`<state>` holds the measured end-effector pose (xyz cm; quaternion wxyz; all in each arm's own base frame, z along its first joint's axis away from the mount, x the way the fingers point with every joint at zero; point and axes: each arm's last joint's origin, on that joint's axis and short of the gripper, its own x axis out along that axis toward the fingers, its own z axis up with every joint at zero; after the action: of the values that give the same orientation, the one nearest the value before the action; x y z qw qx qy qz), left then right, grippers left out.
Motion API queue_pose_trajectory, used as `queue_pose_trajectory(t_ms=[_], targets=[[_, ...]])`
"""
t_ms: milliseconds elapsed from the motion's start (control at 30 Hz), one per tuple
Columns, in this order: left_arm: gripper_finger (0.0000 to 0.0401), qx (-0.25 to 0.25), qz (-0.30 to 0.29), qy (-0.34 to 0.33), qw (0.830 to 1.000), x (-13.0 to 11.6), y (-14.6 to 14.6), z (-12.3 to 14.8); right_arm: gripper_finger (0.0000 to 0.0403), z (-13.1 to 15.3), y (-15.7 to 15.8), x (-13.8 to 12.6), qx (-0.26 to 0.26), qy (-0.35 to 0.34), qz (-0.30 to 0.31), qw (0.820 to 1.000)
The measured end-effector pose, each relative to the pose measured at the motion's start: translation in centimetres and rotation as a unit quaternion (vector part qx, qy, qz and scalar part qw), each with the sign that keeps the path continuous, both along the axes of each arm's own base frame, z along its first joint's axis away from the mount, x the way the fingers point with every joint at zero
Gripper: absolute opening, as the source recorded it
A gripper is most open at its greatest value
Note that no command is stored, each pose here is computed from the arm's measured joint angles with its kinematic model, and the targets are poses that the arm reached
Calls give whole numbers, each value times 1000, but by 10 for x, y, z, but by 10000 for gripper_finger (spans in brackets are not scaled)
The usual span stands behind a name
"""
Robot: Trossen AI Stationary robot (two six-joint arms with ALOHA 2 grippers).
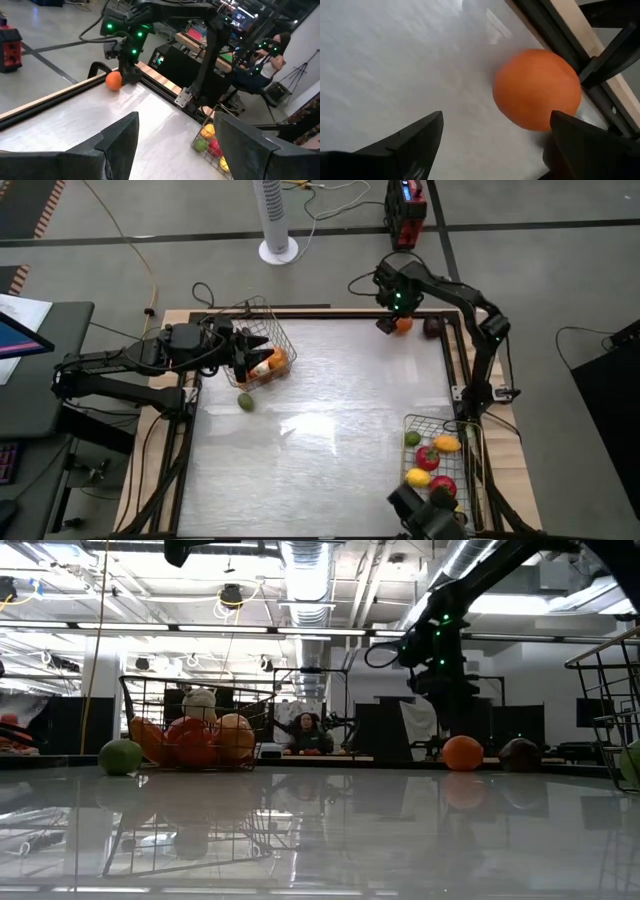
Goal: Sort produce into baskets
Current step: Put the orange into the bottom wire basket
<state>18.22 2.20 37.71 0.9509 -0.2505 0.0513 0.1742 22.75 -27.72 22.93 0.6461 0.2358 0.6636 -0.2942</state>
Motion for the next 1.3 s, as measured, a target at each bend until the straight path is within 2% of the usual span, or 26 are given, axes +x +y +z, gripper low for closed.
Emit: queue_pose_trajectory(t_ms=[200, 433, 633, 833, 967, 1133, 1300], targets=[[245, -7, 1, -2, 1000, 0, 0, 0, 396, -5, -16, 4, 11, 36, -1, 999], [245, -14, 2, -7, 1000, 0, 0, 0, 396, -14, -20, 4, 20, 97, 19, 995], [245, -13, 2, -7, 1000, 0, 0, 0, 396, -14, -24, 4, 13, 87, 47, 995], [245, -13, 2, -7, 1000, 0, 0, 0, 396, -26, -32, 3, 38, 94, 64, 993], [245, -18, 3, -8, 1000, 0, 0, 0, 395, -20, -34, 9, 29, 69, 63, 995], [245, -19, 3, -9, 1000, 0, 0, 0, 381, -21, -22, 16, 72, 52, 82, 993], [245, -18, 3, -8, 1000, 0, 0, 0, 368, -20, -2, 35, 111, 23, 98, 989]])
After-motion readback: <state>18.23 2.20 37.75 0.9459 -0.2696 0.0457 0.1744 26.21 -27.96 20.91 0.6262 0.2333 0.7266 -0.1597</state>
